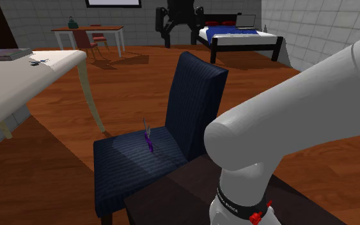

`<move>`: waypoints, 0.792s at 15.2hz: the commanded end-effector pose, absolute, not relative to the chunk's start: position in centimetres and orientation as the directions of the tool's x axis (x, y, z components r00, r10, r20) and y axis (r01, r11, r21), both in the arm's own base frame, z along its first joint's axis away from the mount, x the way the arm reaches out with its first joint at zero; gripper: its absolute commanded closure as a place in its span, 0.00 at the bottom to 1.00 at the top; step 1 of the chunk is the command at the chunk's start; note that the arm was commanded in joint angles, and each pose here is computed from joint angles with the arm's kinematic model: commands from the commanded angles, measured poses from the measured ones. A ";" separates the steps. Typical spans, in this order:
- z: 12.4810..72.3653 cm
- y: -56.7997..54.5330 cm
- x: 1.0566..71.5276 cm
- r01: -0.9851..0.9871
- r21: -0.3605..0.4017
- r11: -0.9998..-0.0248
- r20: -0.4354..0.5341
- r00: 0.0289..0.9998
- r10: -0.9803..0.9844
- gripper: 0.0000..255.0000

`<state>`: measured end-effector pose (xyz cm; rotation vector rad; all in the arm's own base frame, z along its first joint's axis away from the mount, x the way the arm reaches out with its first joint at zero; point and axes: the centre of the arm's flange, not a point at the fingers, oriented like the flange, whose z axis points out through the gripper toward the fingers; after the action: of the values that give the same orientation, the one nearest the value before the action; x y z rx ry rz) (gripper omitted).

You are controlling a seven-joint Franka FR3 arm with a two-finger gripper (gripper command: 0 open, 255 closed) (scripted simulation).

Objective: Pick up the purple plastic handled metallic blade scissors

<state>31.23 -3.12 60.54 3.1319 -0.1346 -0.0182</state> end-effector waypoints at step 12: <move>48.1 -1.3 38.9 -0.117 0.007 -0.993 -0.032 0.993 -0.117 0.00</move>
<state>38.09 -1.37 49.20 3.1303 -0.1789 -0.0510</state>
